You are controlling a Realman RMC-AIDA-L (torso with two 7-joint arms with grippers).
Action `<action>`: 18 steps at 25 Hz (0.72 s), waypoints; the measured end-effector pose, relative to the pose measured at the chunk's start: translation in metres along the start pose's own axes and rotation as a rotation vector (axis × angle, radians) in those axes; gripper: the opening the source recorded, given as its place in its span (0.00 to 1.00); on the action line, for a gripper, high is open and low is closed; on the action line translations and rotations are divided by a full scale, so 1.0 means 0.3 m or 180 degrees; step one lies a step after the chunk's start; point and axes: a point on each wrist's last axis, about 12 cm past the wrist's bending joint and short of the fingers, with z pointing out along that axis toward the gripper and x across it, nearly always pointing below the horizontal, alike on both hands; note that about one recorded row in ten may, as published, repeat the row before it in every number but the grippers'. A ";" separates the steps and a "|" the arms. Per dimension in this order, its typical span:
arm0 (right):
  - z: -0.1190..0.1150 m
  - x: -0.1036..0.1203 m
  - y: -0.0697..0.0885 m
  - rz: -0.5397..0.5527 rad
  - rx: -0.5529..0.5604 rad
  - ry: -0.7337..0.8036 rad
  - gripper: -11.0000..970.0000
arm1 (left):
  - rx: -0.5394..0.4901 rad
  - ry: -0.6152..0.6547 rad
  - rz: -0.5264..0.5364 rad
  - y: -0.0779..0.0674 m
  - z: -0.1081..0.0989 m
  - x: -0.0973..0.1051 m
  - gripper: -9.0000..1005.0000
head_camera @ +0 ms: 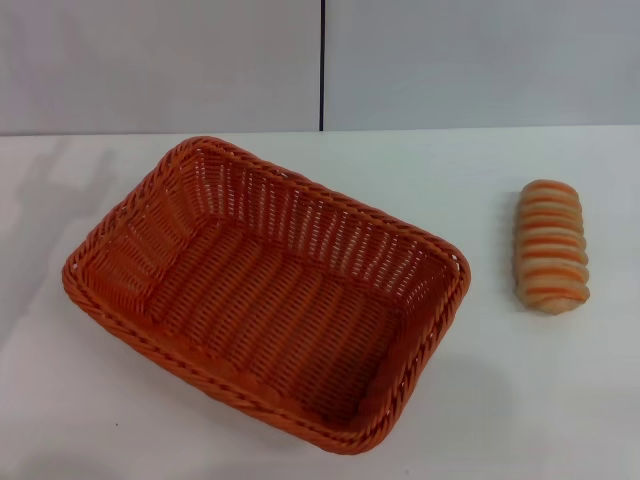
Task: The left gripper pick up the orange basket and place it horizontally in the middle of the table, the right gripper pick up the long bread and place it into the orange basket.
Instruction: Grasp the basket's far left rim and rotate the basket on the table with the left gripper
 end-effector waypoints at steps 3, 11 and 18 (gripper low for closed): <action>0.006 0.002 0.006 -0.0062 -0.0100 0.0094 0.72 | -0.0015 0.0050 -0.0033 0.007 0.004 0.001 0.74; 0.020 0.002 0.015 -0.0061 -0.0150 0.0088 0.72 | 0.0151 0.0230 -0.0160 0.025 0.048 -0.020 0.74; 0.024 0.006 0.015 -0.0050 -0.0141 0.0100 0.71 | 0.0535 0.0995 -0.0298 0.051 0.154 -0.046 0.74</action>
